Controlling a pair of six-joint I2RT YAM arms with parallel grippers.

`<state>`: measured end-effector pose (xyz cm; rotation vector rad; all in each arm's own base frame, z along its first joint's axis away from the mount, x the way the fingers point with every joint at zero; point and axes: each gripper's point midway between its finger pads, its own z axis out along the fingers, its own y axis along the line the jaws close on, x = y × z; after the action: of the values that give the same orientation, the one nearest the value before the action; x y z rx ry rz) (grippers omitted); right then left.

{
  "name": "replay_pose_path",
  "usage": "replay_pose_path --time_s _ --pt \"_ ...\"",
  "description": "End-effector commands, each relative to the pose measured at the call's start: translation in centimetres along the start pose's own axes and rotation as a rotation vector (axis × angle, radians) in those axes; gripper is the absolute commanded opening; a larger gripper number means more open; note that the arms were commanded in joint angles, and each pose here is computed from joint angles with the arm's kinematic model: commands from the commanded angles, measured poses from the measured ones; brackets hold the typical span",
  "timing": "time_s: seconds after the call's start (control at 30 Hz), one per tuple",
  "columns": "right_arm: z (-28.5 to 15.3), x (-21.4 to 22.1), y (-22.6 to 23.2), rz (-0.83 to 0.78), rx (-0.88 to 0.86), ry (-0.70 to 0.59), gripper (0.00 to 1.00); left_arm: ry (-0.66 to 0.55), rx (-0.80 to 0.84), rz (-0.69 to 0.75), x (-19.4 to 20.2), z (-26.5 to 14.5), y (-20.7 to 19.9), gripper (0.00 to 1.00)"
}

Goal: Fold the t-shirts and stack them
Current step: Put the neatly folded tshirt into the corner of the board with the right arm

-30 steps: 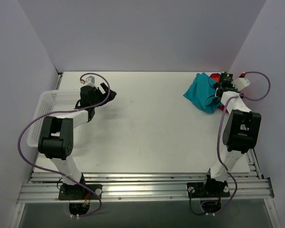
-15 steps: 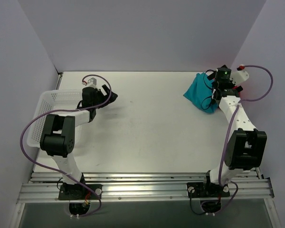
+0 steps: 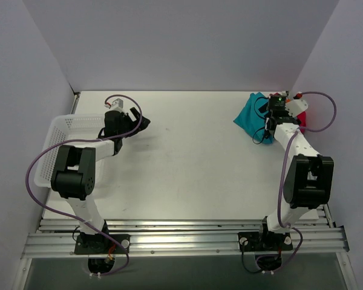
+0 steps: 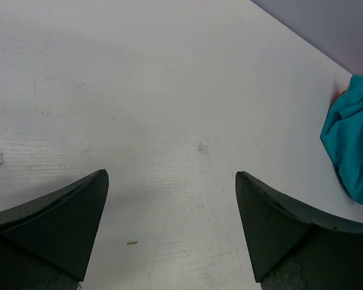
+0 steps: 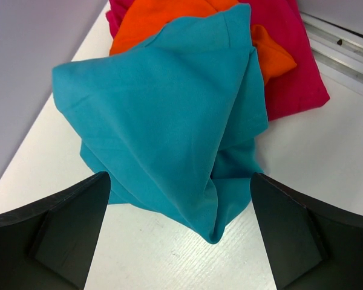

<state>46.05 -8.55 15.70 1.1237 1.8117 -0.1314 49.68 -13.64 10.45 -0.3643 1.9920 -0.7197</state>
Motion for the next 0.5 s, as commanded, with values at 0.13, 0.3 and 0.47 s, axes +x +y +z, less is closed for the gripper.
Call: replay_pose_path --time_s 0.13,0.3,0.47 --pt "1.5 2.1 -0.2 0.005 0.026 0.032 0.96 -0.033 0.053 0.013 -0.9 0.3 -1.1 0.95" --pt "2.7 3.3 -0.6 -0.006 0.046 0.056 0.93 -0.035 0.048 0.014 -0.9 0.2 -1.0 0.95" --pt "3.6 3.4 -0.9 0.000 0.054 0.054 0.57 -0.037 0.046 0.015 -1.0 0.2 -1.0 0.95"
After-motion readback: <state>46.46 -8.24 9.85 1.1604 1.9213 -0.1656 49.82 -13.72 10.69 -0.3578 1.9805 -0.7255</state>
